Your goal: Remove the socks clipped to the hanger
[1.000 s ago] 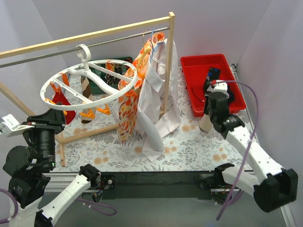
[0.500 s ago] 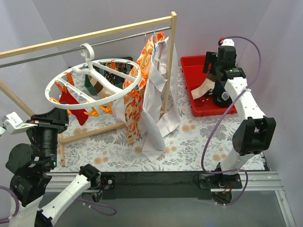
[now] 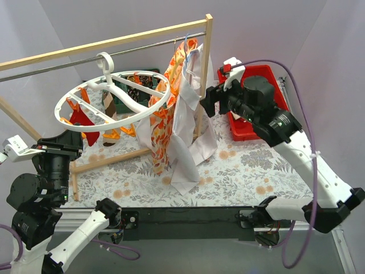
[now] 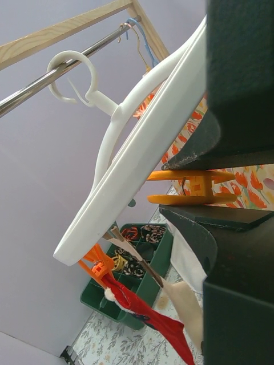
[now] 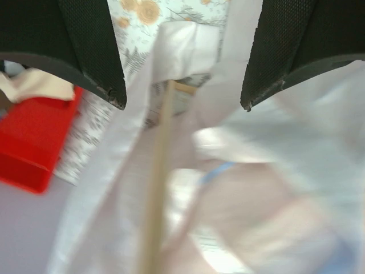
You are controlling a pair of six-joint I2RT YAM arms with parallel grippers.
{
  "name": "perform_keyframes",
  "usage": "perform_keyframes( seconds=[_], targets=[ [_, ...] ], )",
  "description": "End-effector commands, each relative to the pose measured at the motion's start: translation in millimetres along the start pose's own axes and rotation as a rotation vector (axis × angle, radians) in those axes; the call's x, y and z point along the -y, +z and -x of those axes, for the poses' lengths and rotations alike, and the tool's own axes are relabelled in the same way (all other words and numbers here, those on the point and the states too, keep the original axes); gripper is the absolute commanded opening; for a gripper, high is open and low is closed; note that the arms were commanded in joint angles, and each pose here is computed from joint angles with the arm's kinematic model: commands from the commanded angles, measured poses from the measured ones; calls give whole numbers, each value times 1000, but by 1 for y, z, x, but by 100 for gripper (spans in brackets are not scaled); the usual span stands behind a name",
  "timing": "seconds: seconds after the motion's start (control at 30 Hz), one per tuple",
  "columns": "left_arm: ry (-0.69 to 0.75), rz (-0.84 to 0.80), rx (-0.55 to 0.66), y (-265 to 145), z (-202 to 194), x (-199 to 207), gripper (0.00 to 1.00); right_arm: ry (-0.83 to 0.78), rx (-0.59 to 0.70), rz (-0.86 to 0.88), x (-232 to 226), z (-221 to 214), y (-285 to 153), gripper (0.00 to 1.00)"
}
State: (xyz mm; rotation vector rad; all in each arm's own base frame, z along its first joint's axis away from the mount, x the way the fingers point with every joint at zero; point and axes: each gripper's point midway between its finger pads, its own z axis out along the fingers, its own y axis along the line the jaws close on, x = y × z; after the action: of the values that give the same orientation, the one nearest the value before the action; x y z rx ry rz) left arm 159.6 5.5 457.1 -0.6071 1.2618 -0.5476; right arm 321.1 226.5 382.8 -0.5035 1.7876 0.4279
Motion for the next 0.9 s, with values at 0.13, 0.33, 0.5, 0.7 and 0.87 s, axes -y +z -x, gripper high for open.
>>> perform_keyframes(
  seconds=[0.13,0.33,0.5,0.7,0.87],
  targets=[
    [-1,-18,-11,-4,4,4,0,-89,191,478,-122,45,-75,78],
    [-18,-23,-14,-8,4,3,0,-144,227,642,-168,65,-83,68],
    [-20,-32,-48,-7,-1,7,0,-193,233,678,-196,79,-72,65],
    [-32,-42,-51,-10,1,8,0,-202,285,678,-215,100,-70,62],
    [-35,-46,-50,-10,3,10,0,-176,333,655,-217,116,-63,60]
  ],
)
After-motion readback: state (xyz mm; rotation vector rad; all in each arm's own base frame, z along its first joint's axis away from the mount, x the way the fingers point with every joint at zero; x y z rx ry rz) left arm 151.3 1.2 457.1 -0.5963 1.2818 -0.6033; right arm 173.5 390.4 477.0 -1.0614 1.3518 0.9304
